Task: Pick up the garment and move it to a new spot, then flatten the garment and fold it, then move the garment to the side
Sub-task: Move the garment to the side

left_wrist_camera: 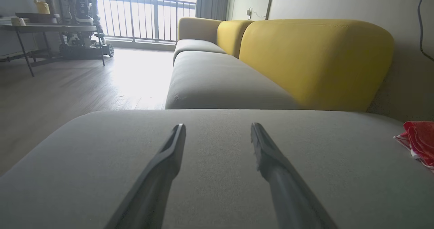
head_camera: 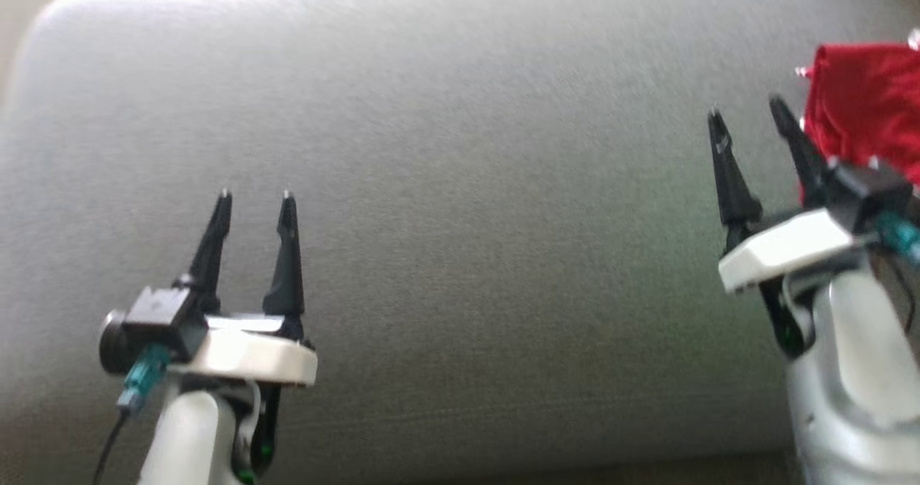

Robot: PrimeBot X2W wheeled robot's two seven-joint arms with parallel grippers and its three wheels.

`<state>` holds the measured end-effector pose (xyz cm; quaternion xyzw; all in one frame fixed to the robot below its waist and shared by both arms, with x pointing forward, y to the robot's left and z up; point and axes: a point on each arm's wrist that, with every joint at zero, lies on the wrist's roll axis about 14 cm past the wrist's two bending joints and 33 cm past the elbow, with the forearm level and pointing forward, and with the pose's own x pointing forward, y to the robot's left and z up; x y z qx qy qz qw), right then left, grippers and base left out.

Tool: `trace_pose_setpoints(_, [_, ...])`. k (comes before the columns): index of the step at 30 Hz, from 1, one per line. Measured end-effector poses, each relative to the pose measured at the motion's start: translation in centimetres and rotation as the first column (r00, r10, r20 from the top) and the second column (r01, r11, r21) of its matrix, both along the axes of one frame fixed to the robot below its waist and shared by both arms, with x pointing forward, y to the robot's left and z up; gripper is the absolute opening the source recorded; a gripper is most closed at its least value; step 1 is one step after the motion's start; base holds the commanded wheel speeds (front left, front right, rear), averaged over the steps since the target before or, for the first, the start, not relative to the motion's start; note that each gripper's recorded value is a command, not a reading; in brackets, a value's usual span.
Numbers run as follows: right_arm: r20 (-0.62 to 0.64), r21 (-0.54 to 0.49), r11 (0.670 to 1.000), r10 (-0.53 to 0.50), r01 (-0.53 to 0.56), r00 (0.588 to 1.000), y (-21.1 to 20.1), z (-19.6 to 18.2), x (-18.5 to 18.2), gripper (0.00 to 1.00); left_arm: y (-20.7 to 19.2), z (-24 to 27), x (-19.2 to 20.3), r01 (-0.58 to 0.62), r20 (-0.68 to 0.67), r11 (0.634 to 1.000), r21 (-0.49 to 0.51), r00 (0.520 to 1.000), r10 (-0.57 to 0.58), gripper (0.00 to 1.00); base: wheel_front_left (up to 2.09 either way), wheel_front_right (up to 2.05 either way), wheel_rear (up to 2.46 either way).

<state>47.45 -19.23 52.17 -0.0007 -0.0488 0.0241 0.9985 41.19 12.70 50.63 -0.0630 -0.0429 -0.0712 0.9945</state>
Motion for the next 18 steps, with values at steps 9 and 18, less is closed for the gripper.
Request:
trace_pose_setpoints(9, [-0.035, 0.027, 1.000, -0.005, 0.006, 0.999, 0.4, -1.7, -3.5, 1.00, 1.5, -0.2, -2.5, -0.052, -0.022, 0.998, -0.023, 0.998, 0.051, 1.00, 0.00, 0.00, 0.00])
trace_pose_setpoints(18, [-0.027, 0.070, 0.997, -0.014, 0.016, 1.000, 0.2, -1.6, -5.0, 1.00, 2.4, -0.6, -3.1, -0.103, -0.041, 0.994, -0.035, 0.994, 0.102, 1.00, 0.00, 0.00, 0.00])
